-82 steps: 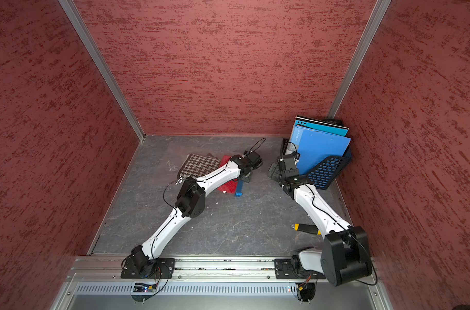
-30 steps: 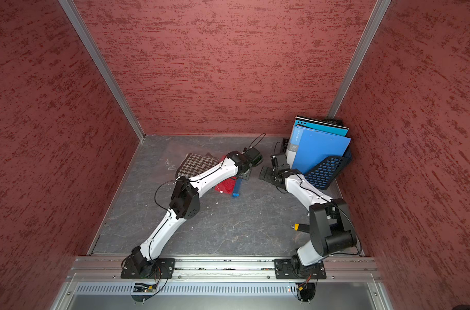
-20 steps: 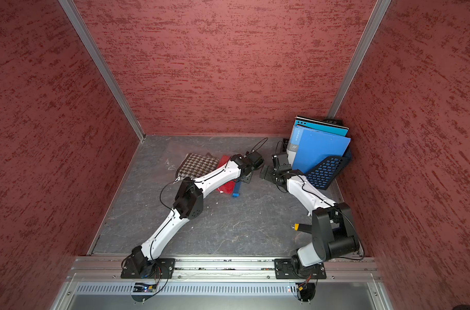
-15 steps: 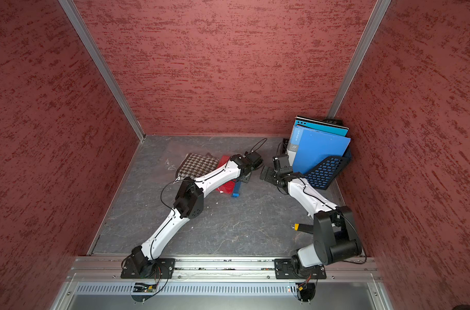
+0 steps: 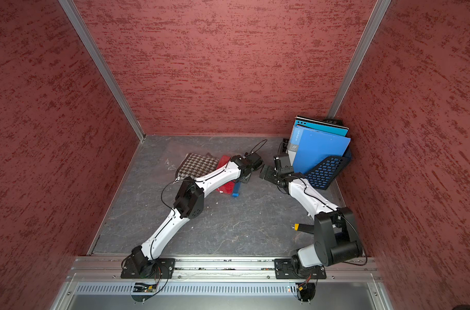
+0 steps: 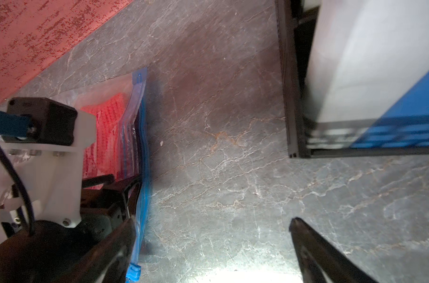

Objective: Take the scarf out of the vacuum bag
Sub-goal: Open the vacuum bag at the center of the board.

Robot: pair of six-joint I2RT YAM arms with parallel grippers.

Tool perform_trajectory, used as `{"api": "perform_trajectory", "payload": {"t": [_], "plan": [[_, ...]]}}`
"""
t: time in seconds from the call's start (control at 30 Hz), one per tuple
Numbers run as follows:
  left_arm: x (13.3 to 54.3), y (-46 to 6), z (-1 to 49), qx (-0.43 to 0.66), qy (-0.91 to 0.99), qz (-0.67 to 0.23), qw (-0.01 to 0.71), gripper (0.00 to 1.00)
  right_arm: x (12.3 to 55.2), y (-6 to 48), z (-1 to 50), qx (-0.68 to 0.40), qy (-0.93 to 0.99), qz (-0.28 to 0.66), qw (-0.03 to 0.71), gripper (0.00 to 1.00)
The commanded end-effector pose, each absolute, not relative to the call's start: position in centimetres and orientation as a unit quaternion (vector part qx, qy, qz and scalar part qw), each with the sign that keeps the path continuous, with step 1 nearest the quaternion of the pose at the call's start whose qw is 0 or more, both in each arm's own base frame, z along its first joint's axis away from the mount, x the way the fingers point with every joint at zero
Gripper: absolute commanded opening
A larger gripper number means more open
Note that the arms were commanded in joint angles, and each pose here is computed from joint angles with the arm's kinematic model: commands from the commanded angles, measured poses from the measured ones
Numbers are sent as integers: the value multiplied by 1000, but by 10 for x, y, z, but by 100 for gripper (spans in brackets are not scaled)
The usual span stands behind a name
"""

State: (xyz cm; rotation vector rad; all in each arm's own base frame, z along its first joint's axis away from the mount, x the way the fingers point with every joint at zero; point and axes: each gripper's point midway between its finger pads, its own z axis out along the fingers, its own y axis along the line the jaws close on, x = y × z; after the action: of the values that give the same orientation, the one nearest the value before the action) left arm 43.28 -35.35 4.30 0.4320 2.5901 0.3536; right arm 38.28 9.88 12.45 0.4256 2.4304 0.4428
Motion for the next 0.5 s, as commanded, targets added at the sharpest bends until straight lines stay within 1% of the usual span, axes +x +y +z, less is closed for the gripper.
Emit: {"api": "perform_trajectory", "payload": {"t": [0.0,0.03,0.13,0.2,0.37,0.47], "plan": [[434,-350,55,152,945,133,256,24,386,105,129,156,915,191,321,94],[434,-349,57,151,945,134,258,16,386,108,120,153,918,194,309,91],[436,-348,63,148,944,135,264,0,387,113,114,148,920,205,300,82],[436,-347,68,145,943,134,267,0,388,116,113,145,920,211,298,77],[436,-345,87,135,942,124,281,0,390,126,104,139,920,235,281,74],[438,-341,97,126,942,121,286,0,392,148,105,112,911,293,267,72]]}}
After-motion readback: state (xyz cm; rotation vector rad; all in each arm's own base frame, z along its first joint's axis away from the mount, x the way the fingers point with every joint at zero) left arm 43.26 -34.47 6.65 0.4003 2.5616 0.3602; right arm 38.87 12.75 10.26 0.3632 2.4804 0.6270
